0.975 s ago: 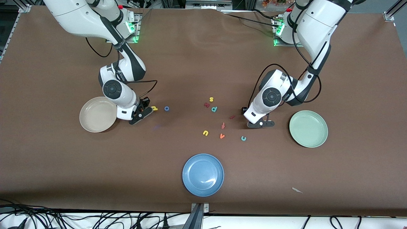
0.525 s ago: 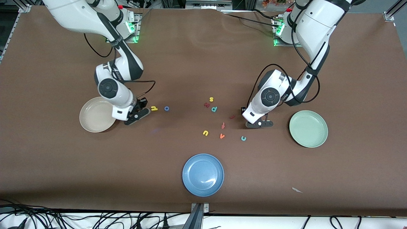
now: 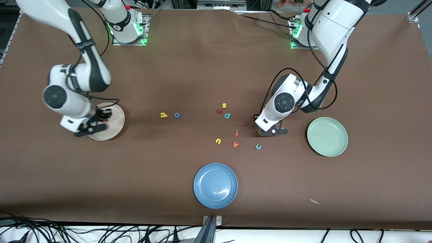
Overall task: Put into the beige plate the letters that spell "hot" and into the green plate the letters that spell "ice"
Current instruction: 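Place the orange letter on the white plate while the left gripper grasps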
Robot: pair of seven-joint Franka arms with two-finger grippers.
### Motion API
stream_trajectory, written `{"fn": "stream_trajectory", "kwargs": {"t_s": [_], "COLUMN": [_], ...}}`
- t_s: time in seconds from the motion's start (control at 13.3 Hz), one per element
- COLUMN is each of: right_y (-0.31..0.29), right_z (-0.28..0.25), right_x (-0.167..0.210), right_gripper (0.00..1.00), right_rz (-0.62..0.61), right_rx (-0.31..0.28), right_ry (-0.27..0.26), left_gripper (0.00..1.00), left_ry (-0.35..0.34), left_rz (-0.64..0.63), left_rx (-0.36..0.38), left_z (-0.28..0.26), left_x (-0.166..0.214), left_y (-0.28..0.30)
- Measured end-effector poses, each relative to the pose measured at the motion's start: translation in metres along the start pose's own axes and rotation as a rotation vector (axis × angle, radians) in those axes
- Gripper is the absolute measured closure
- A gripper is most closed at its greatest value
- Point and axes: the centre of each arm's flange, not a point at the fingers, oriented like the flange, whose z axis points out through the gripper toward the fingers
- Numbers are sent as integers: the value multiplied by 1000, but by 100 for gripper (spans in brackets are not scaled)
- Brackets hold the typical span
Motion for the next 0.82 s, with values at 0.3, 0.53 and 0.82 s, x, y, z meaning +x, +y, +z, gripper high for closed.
{"fn": "stream_trajectory", "kwargs": {"t_s": [0.3, 0.53, 0.82], "right_y": [41, 41, 28], "right_z": [49, 63, 49], "right_x": [-9, -4, 9], "right_gripper": [81, 66, 25], "right_rz": [60, 57, 67], "right_rx": [17, 18, 19], "right_ry": [-48, -56, -30], "left_gripper": [70, 72, 72], "left_ry": [2, 2, -8], "left_rz": [6, 6, 5], "left_rx": [-2, -2, 7], "left_z": [-1, -2, -5], "left_x": [-1, -1, 2], "left_y": [4, 4, 2]}}
